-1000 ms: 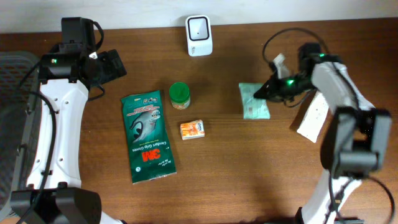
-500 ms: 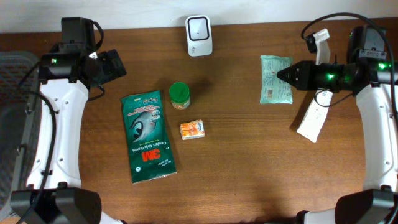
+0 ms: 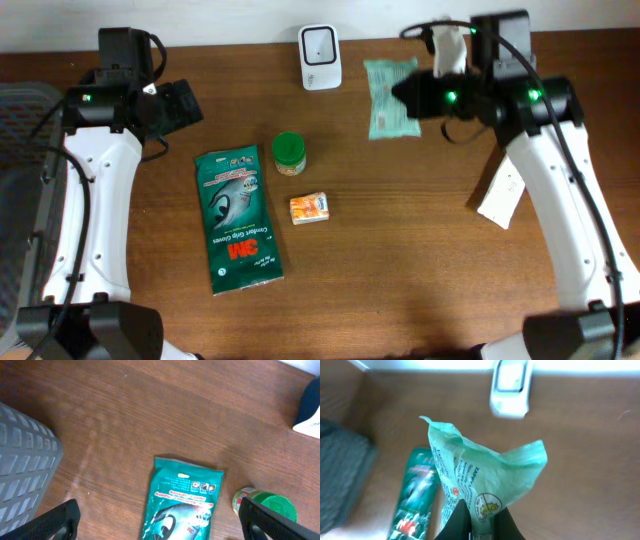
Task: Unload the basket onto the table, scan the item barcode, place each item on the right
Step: 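Carry the mint-green packet up to the barcode scanner, then hold the packet's barcode in front of the scanner window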
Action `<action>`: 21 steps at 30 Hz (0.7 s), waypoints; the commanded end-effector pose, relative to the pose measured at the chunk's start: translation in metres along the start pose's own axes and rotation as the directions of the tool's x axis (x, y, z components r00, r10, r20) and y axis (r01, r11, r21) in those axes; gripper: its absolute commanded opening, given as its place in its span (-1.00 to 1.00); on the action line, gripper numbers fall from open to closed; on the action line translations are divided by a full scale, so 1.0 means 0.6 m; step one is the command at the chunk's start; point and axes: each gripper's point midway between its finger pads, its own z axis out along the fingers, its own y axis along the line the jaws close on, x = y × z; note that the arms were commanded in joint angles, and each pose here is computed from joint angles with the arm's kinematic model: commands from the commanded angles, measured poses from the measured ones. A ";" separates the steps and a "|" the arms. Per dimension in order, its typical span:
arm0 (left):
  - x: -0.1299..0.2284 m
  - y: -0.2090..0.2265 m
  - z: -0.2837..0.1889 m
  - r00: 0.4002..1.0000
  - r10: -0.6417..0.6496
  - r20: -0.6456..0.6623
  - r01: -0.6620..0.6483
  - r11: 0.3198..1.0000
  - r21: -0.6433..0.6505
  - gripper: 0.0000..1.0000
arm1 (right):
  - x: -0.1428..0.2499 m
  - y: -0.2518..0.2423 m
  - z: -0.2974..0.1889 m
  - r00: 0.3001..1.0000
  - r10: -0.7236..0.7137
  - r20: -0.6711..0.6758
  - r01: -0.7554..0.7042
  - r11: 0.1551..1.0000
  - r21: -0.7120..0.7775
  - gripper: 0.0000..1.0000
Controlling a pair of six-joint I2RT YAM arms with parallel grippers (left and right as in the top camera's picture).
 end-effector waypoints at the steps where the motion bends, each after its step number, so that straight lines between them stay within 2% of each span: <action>1: -0.006 0.000 -0.005 1.000 0.011 0.011 -0.011 1.000 0.006 0.99 | -0.098 0.007 0.016 0.979 -0.151 0.140 0.127 0.978 0.167 -0.92; 7: -0.006 0.000 -0.005 1.000 0.011 0.012 -0.011 1.000 0.006 0.99 | -0.173 -0.001 0.126 0.900 -0.349 0.260 0.260 0.910 0.323 -0.92; 13: -0.006 0.000 -0.005 1.000 0.011 0.012 -0.011 1.000 0.006 0.99 | -0.212 -0.015 0.221 0.806 -0.489 0.334 0.359 0.852 0.381 -0.92; 17: -0.006 0.000 -0.005 1.000 0.011 0.012 -0.011 1.000 0.006 0.98 | -0.230 -0.028 0.284 0.676 -0.653 0.341 0.482 0.742 0.466 -0.92; 21: -0.006 0.000 -0.005 1.000 0.011 0.012 -0.011 1.000 0.006 0.99 | -0.237 -0.029 0.329 0.563 -0.738 0.371 0.543 0.669 0.508 -0.91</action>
